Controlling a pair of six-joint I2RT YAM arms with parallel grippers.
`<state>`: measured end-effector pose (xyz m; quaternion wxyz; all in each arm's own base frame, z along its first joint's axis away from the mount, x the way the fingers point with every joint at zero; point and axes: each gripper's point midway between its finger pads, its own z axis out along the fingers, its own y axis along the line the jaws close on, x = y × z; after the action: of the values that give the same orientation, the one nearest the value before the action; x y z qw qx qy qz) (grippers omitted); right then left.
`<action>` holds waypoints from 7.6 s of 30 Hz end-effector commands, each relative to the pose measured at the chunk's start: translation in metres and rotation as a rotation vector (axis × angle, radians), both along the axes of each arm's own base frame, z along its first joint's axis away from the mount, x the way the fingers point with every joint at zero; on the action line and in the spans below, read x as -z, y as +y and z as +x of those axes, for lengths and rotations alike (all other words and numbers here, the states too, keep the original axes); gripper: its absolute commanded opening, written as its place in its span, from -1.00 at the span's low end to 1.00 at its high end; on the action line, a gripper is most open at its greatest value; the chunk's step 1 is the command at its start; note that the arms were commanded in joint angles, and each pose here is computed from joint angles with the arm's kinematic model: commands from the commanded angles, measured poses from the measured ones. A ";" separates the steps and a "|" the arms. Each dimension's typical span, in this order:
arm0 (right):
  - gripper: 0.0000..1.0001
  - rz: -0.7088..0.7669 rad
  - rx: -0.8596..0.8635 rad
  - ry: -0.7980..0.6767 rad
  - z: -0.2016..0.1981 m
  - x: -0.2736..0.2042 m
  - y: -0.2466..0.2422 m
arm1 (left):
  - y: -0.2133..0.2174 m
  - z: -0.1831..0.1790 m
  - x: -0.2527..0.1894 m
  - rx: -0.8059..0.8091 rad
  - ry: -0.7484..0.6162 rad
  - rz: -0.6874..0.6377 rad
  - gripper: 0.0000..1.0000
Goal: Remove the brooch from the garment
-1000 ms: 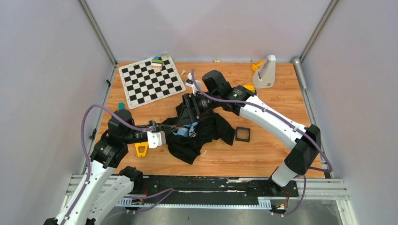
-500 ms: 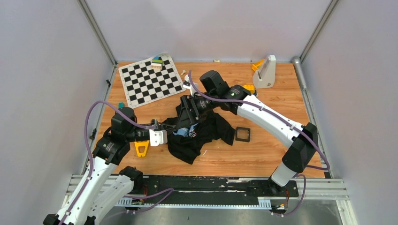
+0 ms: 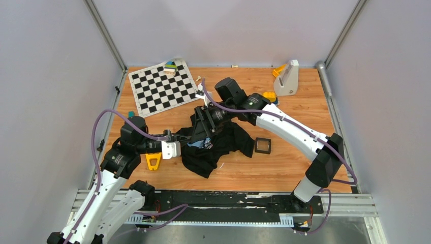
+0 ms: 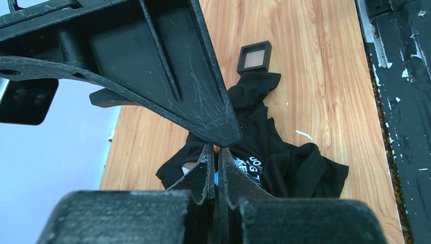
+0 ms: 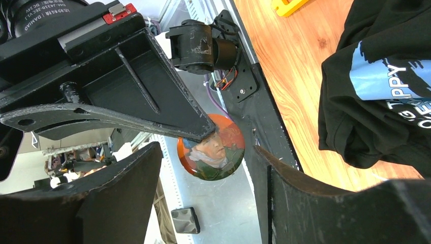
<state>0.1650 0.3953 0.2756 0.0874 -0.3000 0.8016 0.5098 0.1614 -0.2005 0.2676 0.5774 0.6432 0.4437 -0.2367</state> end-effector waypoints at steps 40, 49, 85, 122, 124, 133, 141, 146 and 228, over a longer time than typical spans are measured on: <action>-0.36 -0.061 0.190 -0.051 0.043 0.022 -0.020 | -0.002 0.001 0.005 -0.006 0.037 -0.012 -0.07; -0.38 -0.145 0.464 -0.155 0.079 0.038 -0.068 | -0.004 0.014 -0.003 -0.121 0.199 -0.090 0.99; -0.40 -0.186 0.946 -0.372 0.102 0.044 -0.169 | -0.013 0.060 0.109 -0.834 1.146 -0.295 0.69; -0.39 -0.359 0.814 -0.295 0.125 0.149 -0.106 | 0.042 0.185 0.150 -1.107 1.059 -0.364 0.61; -0.36 -0.372 0.790 -0.297 0.127 0.155 -0.094 | 0.042 0.177 0.140 -1.093 1.055 -0.390 0.62; -0.27 -0.435 0.745 -0.301 0.130 0.187 -0.066 | 0.043 0.144 0.117 -1.035 1.055 -0.459 0.64; 0.46 -0.449 0.724 -0.306 0.130 0.194 -0.053 | 0.039 0.125 0.135 -1.004 1.129 -0.414 0.68; 0.75 -0.448 0.742 -0.317 0.125 0.186 -0.063 | 0.032 0.123 0.144 -0.969 1.159 -0.409 0.73; 0.52 -0.854 0.939 -0.081 0.102 0.246 -0.260 | -0.005 0.094 0.126 -0.645 1.095 -0.440 0.83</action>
<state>0.2531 0.1283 0.0221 0.1932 0.0676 0.9783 0.0325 0.2548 -0.2031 0.1327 0.4124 0.1196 0.7984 -0.4221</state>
